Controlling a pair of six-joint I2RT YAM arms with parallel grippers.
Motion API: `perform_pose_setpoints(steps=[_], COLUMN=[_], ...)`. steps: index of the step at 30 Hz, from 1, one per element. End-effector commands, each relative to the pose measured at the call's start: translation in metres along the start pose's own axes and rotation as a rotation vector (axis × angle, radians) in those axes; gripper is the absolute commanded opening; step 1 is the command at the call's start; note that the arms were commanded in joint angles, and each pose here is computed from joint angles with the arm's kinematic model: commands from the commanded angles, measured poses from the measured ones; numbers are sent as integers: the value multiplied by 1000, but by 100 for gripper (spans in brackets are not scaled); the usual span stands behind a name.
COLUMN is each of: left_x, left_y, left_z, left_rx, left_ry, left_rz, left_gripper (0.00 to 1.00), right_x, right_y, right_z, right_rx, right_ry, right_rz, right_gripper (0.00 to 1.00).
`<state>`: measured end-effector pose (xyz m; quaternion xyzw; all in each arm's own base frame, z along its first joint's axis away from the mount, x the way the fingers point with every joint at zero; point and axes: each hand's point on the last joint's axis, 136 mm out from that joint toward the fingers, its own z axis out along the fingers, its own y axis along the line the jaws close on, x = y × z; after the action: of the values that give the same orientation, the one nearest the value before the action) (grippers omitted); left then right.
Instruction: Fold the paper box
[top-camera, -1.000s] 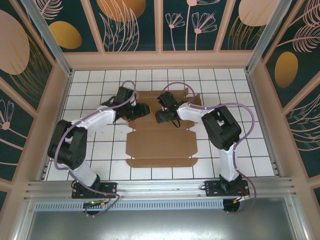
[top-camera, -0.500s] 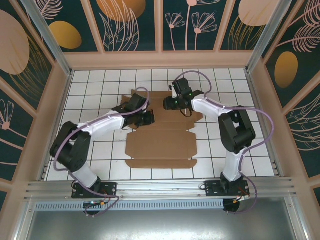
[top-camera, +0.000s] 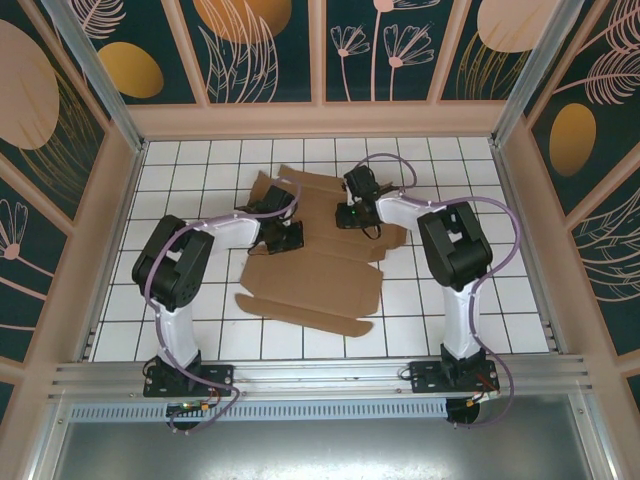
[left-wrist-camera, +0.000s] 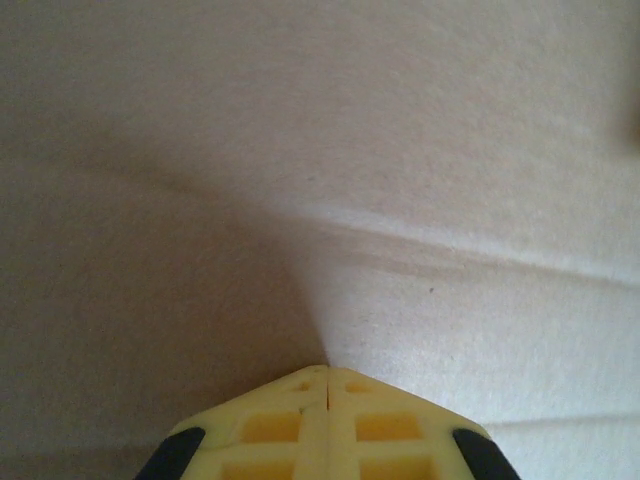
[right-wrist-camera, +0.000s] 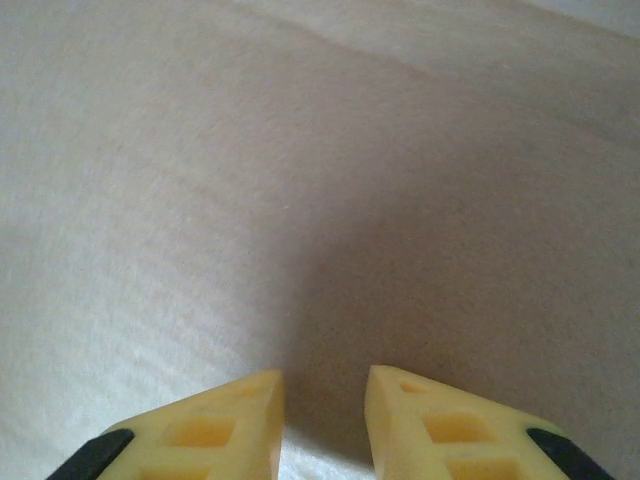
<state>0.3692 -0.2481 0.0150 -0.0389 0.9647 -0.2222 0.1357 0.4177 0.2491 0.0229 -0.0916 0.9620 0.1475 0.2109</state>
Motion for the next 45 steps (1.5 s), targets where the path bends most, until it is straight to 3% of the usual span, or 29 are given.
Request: perform_pose_setpoints(steps=[1,12,15,19,21,23,28,34,40,45], left_x=[-2,-57,-65,-69,-65,-55,-25,-10,-1,8], left_y=[37,-2,-23,-33,-23,-9,31,45,51,57], left_z=[22,32,2,-40,-48,-43,-20,-5,3,5], left_rx=[-128,-59,36,140,134,114,99,93,87,76], left_ry=[37,25,-43,-125,-134,-100,-28,16,38,50], left_rz=[15,62,75,52,31,9,-120,-158,-169,-173], left_gripper=[2,5,6,8,9,8,6,5,4,3], right_x=[62,146,120,83,70,64,77,101,115,117], right_y=[-22,47,40,21,13,-3,-64,-87,-69,-32], right_z=[-4,-41,-66,-104,-123,-130,-117,-103,-87,-84], right_rx=[75,-131,-155,-214,-260,-272,-132,-84,-212,-465], right_ry=[144,234,122,-45,-144,-187,-182,-131,-43,24], right_rz=[47,20,51,99,137,205,376,455,467,473], right_gripper=[31,37,40,57,69,73,75,80,80,78])
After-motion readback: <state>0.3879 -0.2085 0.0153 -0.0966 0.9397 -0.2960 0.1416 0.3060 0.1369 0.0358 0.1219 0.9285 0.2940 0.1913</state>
